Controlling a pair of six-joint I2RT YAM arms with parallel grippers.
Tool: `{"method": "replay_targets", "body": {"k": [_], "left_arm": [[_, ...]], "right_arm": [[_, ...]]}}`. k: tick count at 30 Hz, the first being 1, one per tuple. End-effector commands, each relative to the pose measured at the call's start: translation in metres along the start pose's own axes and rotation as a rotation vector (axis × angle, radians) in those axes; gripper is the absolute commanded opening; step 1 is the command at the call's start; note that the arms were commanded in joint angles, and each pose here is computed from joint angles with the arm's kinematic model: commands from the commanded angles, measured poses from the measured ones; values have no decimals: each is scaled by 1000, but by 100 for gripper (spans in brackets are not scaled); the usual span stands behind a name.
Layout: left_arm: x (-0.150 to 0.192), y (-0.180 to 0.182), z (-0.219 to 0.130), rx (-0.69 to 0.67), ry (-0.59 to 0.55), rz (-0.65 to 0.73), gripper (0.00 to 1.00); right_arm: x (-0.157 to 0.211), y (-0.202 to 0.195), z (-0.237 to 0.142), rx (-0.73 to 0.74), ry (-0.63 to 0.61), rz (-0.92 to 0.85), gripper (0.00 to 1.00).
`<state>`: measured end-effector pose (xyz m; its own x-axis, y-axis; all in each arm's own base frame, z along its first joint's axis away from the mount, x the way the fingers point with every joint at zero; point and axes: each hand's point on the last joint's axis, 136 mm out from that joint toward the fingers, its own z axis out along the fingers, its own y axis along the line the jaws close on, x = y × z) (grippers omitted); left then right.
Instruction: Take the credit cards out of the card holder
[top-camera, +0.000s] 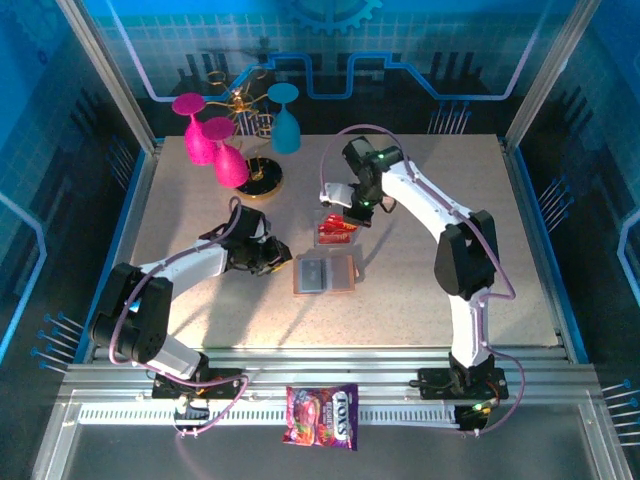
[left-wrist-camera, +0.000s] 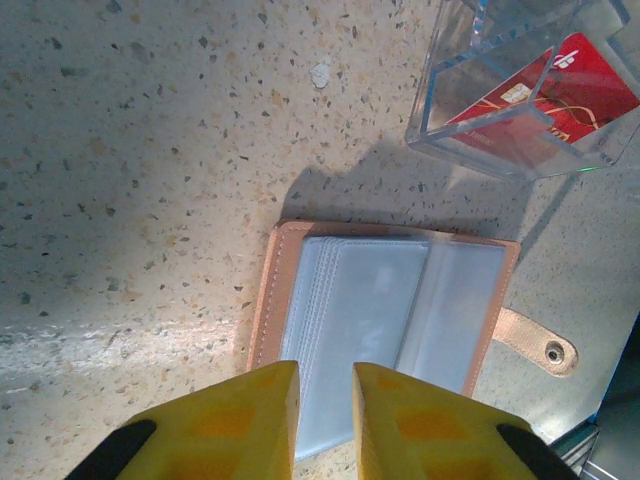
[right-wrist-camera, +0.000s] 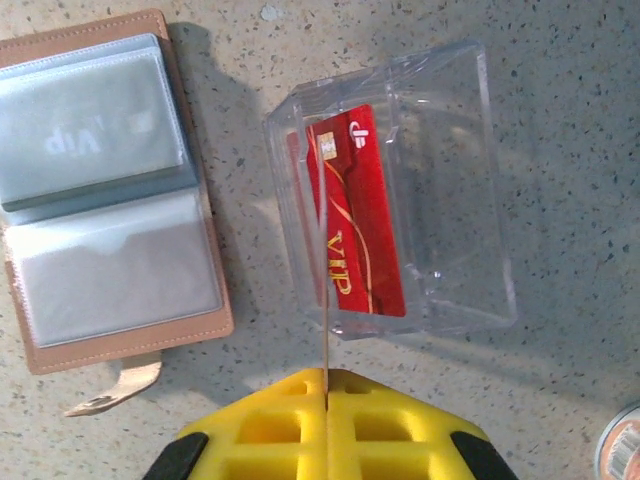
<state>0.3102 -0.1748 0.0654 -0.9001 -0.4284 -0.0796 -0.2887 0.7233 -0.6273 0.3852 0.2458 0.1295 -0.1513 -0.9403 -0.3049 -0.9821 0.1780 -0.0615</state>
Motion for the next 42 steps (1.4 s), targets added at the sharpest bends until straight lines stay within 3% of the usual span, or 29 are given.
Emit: {"method": "replay_targets", "body": {"k": [1, 13, 25, 31, 42], "left_arm": [[-2, -4, -5, 26, 1, -8, 22], [-1, -1, -8, 20, -3, -17, 22], [-2, 3, -13, 15, -14, -25, 22], [-1, 3, -13, 16, -13, -25, 23], [4, -1, -3, 50, 37, -30, 24]], "right_arm": [[0, 7, 1, -54, 45, -74, 0], [-12, -1, 26, -90, 80, -120, 0], [-2, 5, 48, -158, 141, -123, 0], [-5, 2, 44, -129, 137, -118, 17], [-24, -1, 8, -27, 63, -94, 21]]}}
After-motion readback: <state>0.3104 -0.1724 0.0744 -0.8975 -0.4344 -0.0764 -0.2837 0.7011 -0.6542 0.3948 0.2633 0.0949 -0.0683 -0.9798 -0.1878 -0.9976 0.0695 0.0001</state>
